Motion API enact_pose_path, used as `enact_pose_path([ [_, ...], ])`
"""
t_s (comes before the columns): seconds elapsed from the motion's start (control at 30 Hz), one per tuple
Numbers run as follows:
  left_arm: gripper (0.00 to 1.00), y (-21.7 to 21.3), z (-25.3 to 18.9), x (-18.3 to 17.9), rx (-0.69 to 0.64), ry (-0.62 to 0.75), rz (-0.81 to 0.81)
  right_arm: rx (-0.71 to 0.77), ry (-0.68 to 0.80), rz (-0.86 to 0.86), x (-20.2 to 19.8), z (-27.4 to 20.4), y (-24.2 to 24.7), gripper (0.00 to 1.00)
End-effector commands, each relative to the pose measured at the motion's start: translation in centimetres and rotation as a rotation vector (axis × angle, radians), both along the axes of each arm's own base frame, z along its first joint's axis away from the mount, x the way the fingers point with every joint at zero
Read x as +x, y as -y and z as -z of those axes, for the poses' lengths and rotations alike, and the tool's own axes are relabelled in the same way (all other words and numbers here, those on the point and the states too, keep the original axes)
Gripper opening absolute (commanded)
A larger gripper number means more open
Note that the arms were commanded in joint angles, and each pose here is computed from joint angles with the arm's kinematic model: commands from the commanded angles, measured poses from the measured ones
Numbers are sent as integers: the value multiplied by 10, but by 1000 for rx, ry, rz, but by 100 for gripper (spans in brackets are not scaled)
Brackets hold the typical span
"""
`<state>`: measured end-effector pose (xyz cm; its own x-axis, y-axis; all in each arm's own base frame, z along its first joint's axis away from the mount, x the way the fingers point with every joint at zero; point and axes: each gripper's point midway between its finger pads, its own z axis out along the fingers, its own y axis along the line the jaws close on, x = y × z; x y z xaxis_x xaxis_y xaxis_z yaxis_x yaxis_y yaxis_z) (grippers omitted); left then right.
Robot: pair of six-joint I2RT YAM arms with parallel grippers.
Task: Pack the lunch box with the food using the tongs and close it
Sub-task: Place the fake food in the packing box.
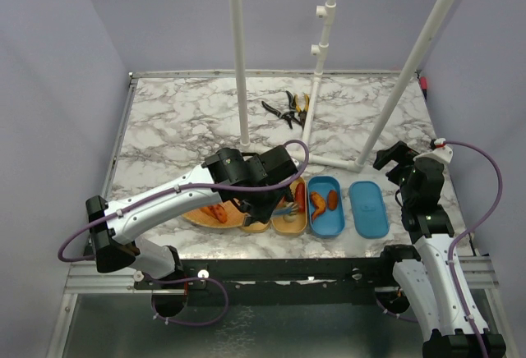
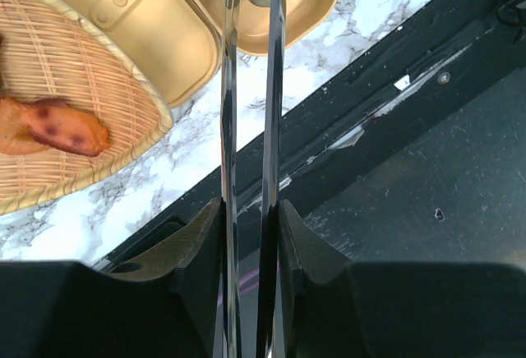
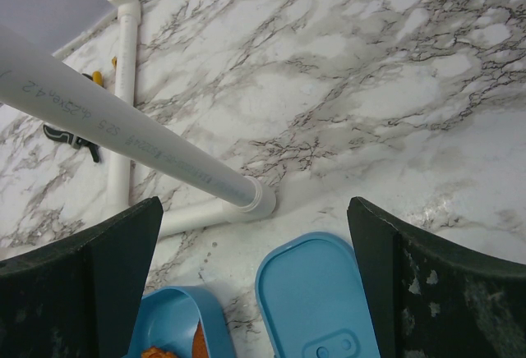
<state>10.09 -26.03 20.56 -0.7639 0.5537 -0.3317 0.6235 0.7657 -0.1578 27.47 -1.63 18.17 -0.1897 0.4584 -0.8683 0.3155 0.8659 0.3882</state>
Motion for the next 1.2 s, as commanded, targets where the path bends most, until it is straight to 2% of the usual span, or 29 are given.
enact_pose_path([
  [0.0,29,3,1,4,-4,22,-24,-7,2,11,-1,3,3,100],
  [0.5,31,-10,4,-12,58,-24,-16,3,-6,-2,1,7,0,100],
  [0.77,38,-8,7,-12,68,-25,-2,1,-5,1,1,6,0,100],
  [1.17,43,-3,-2,-5,49,12,-10,3,-7,0,1,7,0,100],
])
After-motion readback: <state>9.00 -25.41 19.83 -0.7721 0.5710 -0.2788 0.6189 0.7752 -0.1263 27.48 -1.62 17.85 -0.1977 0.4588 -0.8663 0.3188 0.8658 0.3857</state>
